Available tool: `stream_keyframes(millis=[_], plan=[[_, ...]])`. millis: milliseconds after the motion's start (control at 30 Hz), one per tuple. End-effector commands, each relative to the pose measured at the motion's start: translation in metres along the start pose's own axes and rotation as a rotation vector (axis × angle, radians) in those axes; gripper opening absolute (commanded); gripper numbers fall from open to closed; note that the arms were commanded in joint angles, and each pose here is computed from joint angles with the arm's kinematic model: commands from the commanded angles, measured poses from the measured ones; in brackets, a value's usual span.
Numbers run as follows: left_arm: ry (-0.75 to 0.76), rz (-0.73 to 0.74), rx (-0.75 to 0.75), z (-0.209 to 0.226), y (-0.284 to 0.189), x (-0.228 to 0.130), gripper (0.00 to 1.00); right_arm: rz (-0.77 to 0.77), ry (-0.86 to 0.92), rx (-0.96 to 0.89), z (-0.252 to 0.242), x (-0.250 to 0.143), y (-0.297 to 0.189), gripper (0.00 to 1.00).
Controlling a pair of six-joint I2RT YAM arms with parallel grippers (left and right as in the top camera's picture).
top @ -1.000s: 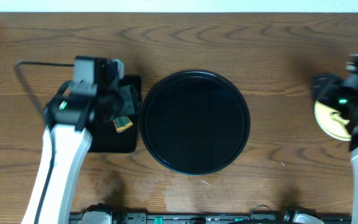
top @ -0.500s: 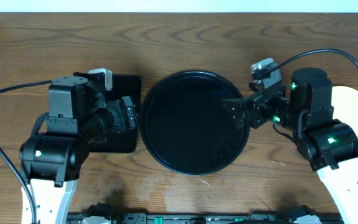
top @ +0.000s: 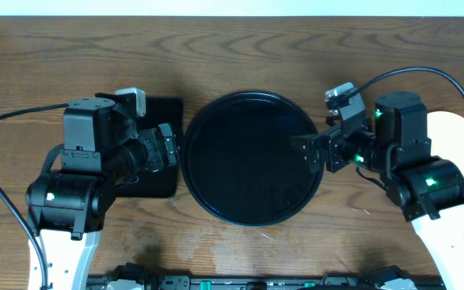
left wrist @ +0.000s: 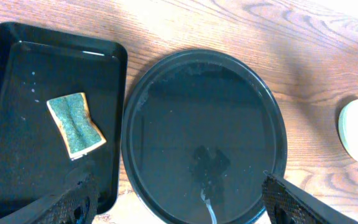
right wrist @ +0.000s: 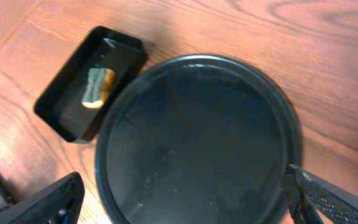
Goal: Clean dirty plates on tray and stack at the side
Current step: 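Release the yellow plate and withdraw right gripper toward the front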
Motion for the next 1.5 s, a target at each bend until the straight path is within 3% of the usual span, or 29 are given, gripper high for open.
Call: stream_keyframes(millis=[0, 233, 333, 633, 933, 1233, 1467], plan=[[-0.012, -0.010, 0.008, 0.001, -0.002, 0.004, 0.86, -0.086, -0.052, -0.072, -0.005, 0.009, -0.032, 0.99], [-0.012, -0.010, 0.008, 0.001, -0.002, 0.004, 0.86, -0.215, -0.114, -0.396, -0.030, -0.002, -0.100, 0.99], [-0.012, -0.010, 0.008, 0.001, -0.002, 0.004, 0.86, -0.253, -0.116, -0.460, -0.038, -0.018, -0.104, 0.99], [-0.012, -0.010, 0.008, 0.001, -0.002, 0.004, 0.86, -0.489, -0.185, -0.470, -0.049, -0.071, -0.076, 0.99], [-0.012, -0.010, 0.008, 0.001, -0.002, 0.004, 0.86, -0.552, -0.187, -0.486, -0.069, -0.121, -0.044, 0.99], [-0.012, -0.010, 0.008, 0.001, -0.002, 0.004, 0.86, -0.673, -0.218, -0.493, -0.079, -0.119, -0.027, 0.99], [-0.012, -0.009, 0.008, 0.001, -0.002, 0.003, 0.86, -0.646, -0.210, -0.494, -0.081, -0.123, -0.025, 0.99]])
Point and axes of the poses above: each gripper's point midway between its finger pads, its own y axis out along the fingers, its own z axis along the line the jaws close on, x = y × z, the point moved 1 cm from there along -y, back along the fingers, and after that the axes turned 2 degrees about -y, right-handed, at the moved point
